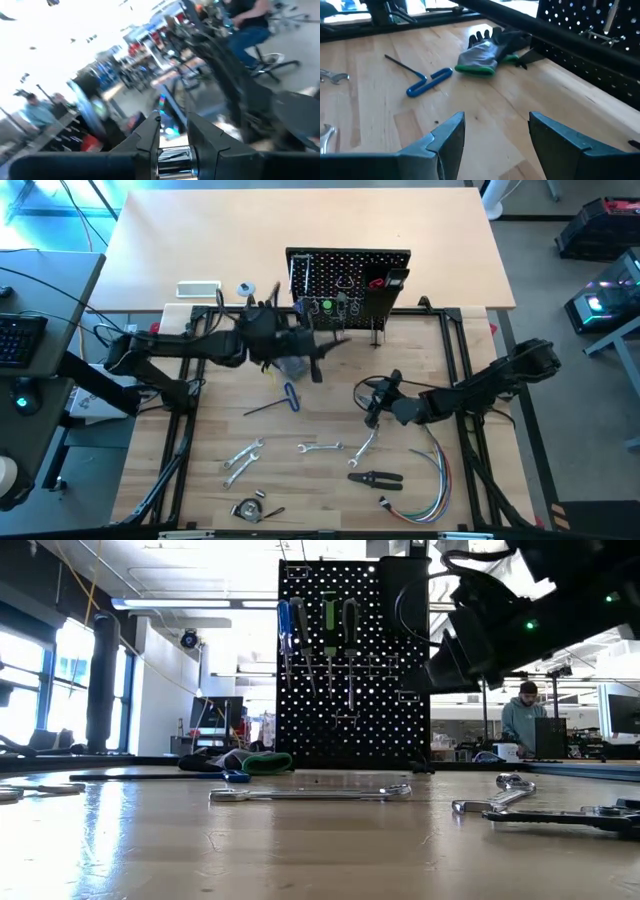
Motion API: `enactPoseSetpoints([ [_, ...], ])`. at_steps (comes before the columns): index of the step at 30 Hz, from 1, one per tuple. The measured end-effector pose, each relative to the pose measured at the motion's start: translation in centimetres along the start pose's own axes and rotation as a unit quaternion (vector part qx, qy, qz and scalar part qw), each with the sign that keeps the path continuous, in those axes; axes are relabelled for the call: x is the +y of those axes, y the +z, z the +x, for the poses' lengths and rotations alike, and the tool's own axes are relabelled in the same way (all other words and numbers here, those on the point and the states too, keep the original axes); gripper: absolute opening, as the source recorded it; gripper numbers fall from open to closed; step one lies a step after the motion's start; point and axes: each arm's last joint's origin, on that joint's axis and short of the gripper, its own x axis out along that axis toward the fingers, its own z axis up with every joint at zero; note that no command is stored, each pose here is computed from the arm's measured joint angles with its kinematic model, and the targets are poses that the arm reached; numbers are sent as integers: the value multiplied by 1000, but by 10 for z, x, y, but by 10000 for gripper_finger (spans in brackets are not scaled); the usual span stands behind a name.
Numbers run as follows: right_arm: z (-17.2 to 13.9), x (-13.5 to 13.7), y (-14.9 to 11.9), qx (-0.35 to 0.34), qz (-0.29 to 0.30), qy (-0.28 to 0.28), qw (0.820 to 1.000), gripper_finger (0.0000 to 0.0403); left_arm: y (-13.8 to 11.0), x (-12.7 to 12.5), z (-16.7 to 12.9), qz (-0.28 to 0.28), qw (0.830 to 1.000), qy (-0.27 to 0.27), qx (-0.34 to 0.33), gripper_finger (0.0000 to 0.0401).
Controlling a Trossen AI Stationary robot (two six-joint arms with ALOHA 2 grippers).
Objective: Hang tools onto peg board
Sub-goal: Put the silver socket into the black bin on the pegboard
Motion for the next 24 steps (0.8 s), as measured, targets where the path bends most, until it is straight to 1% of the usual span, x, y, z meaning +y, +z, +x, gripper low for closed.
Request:
enactPoseSetpoints([
  [5,2,-1,1,0,2,7,1000,212,16,34,11,24,998,51,-20,68],
  [9,2,-1,1,1,0,7,1000,212,18,56,26,30,996,75,-21,68],
  [15,2,-1,0,6,-2,16,1000,212,3,73,60,31,996,83,6,68],
  [20,1,1,0,7,-1,23,1000,212,-13,82,87,33,995,94,31,68],
  [24,-2,4,-1,7,-2,30,1000,212,-23,85,100,33,992,111,53,68],
])
